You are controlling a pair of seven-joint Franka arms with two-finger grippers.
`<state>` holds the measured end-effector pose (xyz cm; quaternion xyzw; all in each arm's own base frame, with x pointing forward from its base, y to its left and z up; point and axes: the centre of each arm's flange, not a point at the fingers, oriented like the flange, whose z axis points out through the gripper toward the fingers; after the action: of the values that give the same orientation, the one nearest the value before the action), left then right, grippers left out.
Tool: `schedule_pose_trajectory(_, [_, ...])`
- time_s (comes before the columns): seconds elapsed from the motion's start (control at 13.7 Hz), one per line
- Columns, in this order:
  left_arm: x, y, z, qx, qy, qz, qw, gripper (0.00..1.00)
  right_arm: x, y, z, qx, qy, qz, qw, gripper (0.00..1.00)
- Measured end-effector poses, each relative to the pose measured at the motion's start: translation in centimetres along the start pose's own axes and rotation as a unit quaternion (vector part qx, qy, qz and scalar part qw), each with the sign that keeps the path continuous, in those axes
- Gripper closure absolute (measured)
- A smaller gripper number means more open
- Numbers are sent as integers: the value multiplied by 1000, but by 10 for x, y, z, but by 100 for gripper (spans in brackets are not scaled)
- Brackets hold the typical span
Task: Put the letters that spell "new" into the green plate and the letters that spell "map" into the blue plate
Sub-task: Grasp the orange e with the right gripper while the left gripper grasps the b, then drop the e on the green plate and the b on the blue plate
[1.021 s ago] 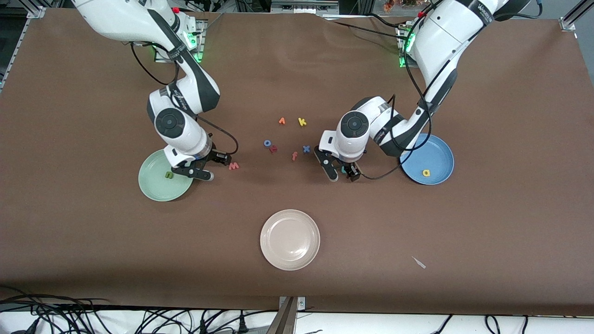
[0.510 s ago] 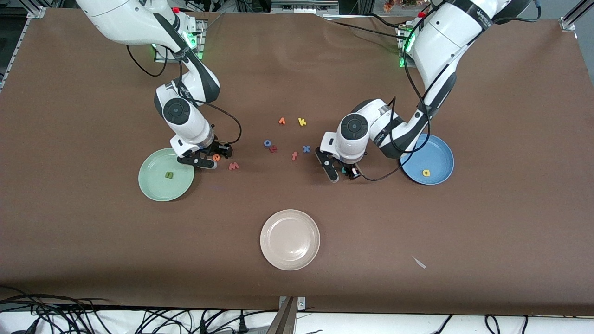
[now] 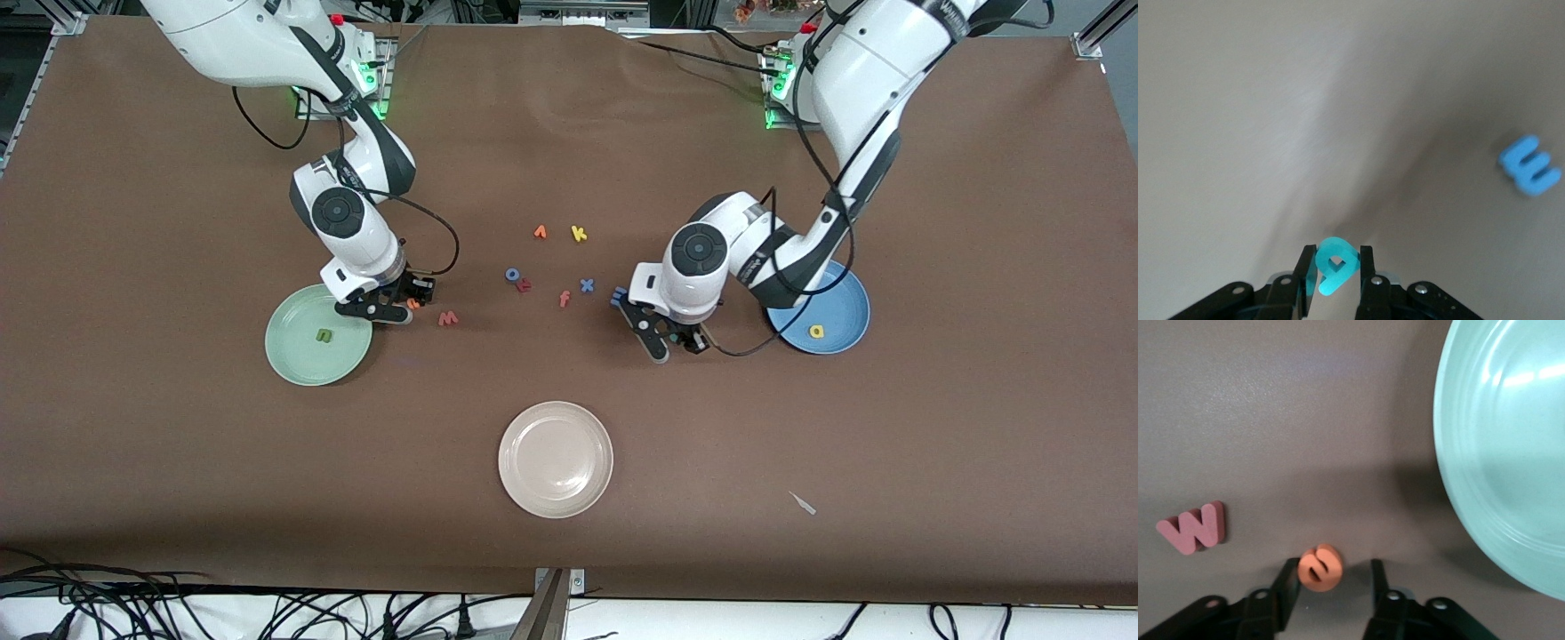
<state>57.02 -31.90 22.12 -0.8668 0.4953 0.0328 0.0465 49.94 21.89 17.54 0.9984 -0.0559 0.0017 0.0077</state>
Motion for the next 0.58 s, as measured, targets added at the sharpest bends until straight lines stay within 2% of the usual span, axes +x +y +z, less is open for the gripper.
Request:
schedule_pose_trajectory(0.07, [-10, -12, -13, 4, -11, 6, 1000, 70, 0, -1, -1, 1, 1, 0, 1000, 69])
schedule_pose_trajectory(0.15, [-22, -25, -24, 6, -25, 13, 1000, 70, 0, -1, -1, 1, 2, 0, 1000, 72])
schedule_pose_trajectory(0.29, [-50, -43, -39, -4, -63, 14, 998, 70, 1, -1, -3, 2, 4, -1, 1000, 72])
schedule_pose_trajectory(0.44, [-78, -54, -35, -20, -102, 4, 995, 70, 8, 0, -21, 0, 17, -8, 1000, 72])
schedule_pose_trajectory(0.58, [-109, -63, -16, -38, -128, -12, 991, 70, 22, 7, -58, -31, 11, -27, 999, 72])
